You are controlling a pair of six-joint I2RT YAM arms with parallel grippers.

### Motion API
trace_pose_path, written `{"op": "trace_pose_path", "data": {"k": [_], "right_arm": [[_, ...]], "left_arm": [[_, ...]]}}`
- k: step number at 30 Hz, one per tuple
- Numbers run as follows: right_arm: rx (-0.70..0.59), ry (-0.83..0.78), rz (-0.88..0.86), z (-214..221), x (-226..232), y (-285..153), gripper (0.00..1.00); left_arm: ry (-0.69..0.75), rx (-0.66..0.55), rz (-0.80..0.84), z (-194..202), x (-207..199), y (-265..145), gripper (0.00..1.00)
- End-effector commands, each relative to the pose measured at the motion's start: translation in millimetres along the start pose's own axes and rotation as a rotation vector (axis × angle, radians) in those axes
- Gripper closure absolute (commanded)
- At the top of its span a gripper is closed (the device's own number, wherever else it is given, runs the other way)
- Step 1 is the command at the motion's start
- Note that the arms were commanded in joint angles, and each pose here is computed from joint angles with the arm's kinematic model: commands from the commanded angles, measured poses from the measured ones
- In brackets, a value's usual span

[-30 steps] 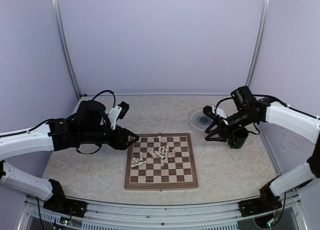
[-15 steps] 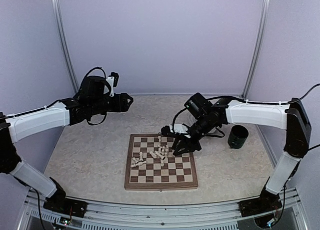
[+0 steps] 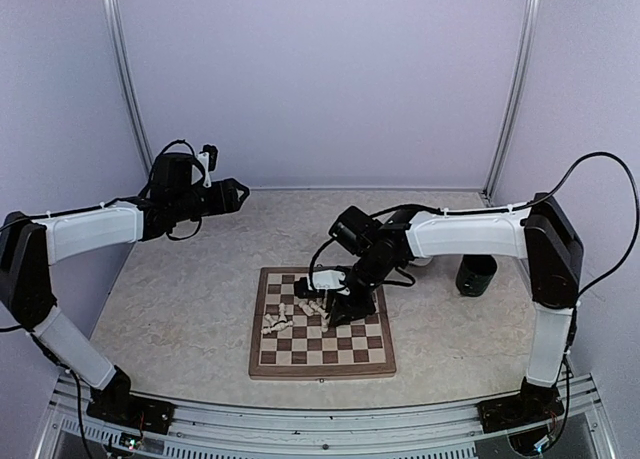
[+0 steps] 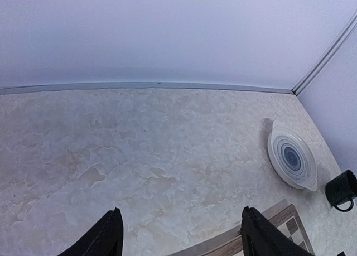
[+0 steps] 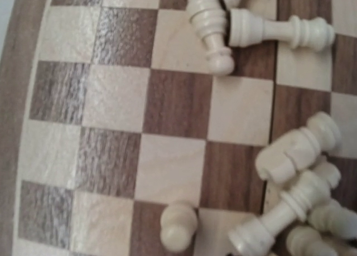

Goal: Set up the chess pieces on the board
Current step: Pick up the pawn from the chessboard.

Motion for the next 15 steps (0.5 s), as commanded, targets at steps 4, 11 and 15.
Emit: {"op": "trace_pose_path", "data": {"k": [4,11,15], "right_arm": [[0.047,-0.009,-0.020,-7.4,0.4,14.8,0.63],[0.052,-0.023,-0.045,-10.8,2.8,22.7,0.67],[0.052,-0.031,-0.058,-11.0,6.4,25.8,0.74]], "left_arm": [[-0.079,-0.015,0.094,-14.7,1.8,-8.0,0.29],[-0.085,-0.003,0.101,-13.1,1.9,-6.6,0.29],[-0.087,0.004,0.101,-11.7,2.7,-4.8,0.29]]}}
Point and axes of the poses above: each gripper's point midway between its finger pads, its own y axis out along the fingers, its own x axis along the line the jaws close on, z = x × y, the point moved 8 cm from there along -y, back along the fingers, and after that the axes turned 9 degrees about -y, right-handed, at the moved point
